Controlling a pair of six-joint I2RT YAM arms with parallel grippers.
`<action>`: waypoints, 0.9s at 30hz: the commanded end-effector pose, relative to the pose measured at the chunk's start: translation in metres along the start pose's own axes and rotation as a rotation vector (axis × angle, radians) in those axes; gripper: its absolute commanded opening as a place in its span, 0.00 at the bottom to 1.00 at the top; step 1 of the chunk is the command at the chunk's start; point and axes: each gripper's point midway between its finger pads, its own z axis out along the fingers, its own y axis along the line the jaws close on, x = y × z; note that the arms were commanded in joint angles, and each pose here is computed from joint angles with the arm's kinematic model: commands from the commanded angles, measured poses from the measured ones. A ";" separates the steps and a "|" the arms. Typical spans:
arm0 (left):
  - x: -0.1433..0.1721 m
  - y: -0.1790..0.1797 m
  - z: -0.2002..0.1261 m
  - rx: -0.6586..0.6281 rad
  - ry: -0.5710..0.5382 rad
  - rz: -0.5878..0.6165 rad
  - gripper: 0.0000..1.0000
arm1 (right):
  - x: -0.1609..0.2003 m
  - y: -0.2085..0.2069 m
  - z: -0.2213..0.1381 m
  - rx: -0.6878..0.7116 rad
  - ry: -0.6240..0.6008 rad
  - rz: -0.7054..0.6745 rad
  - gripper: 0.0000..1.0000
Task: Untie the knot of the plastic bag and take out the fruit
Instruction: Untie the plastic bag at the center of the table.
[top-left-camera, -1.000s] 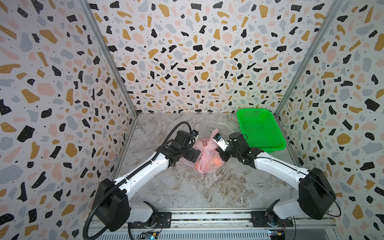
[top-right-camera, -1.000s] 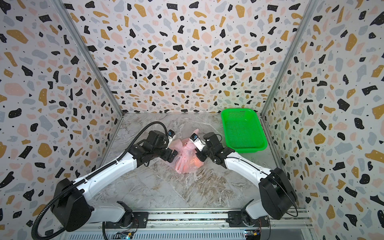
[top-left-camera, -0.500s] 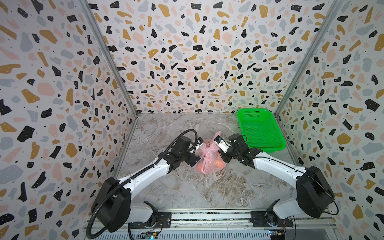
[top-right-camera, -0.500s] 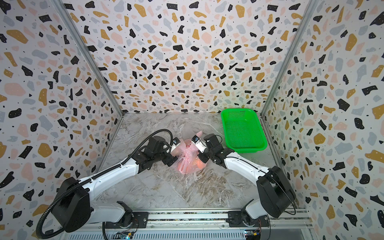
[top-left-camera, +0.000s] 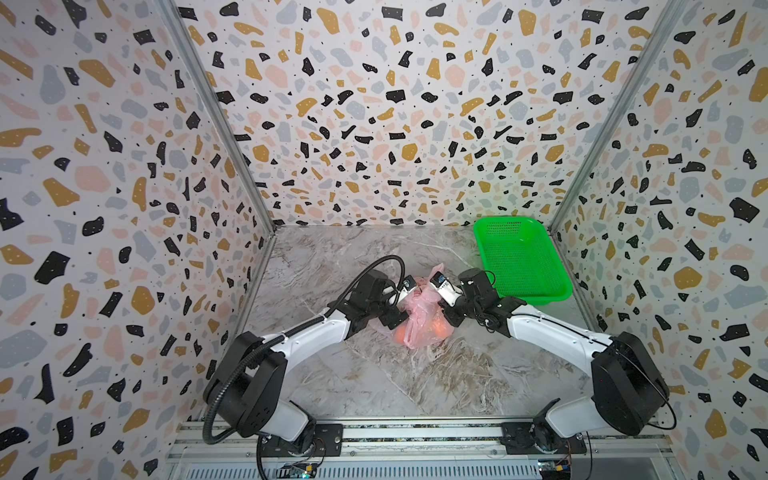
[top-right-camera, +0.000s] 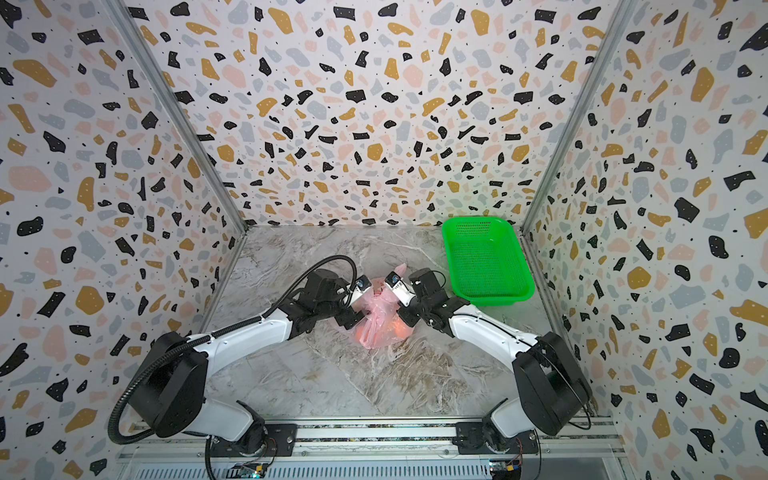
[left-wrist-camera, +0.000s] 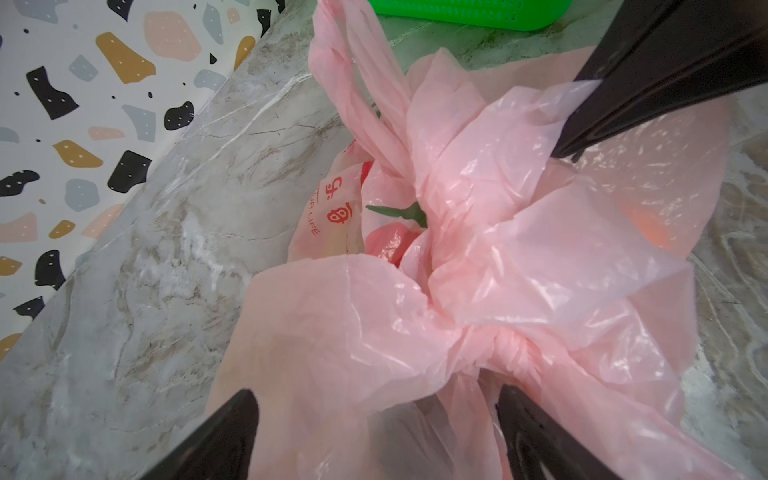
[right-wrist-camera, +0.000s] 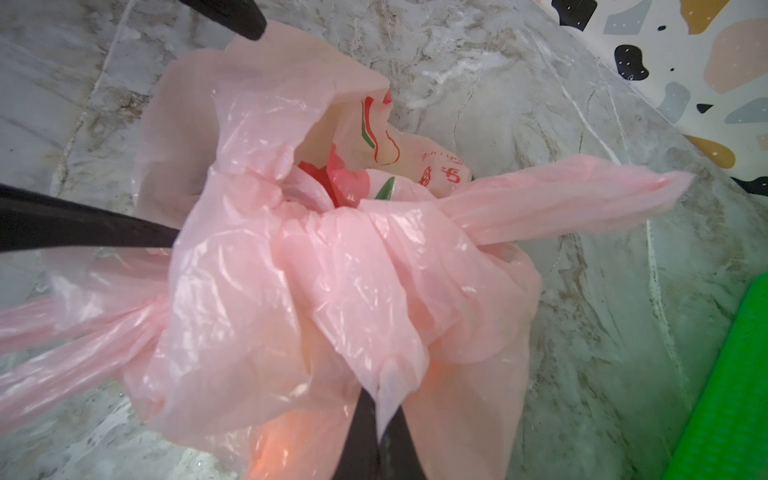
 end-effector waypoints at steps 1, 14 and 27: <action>-0.032 0.012 0.001 -0.012 -0.095 0.045 0.83 | -0.008 -0.003 -0.009 0.011 -0.038 -0.001 0.00; -0.029 0.003 0.018 0.038 -0.089 0.044 0.34 | -0.009 -0.008 -0.011 0.027 -0.047 0.010 0.00; -0.030 0.005 0.007 0.029 -0.078 0.002 0.00 | -0.013 -0.020 -0.017 0.032 -0.083 0.098 0.00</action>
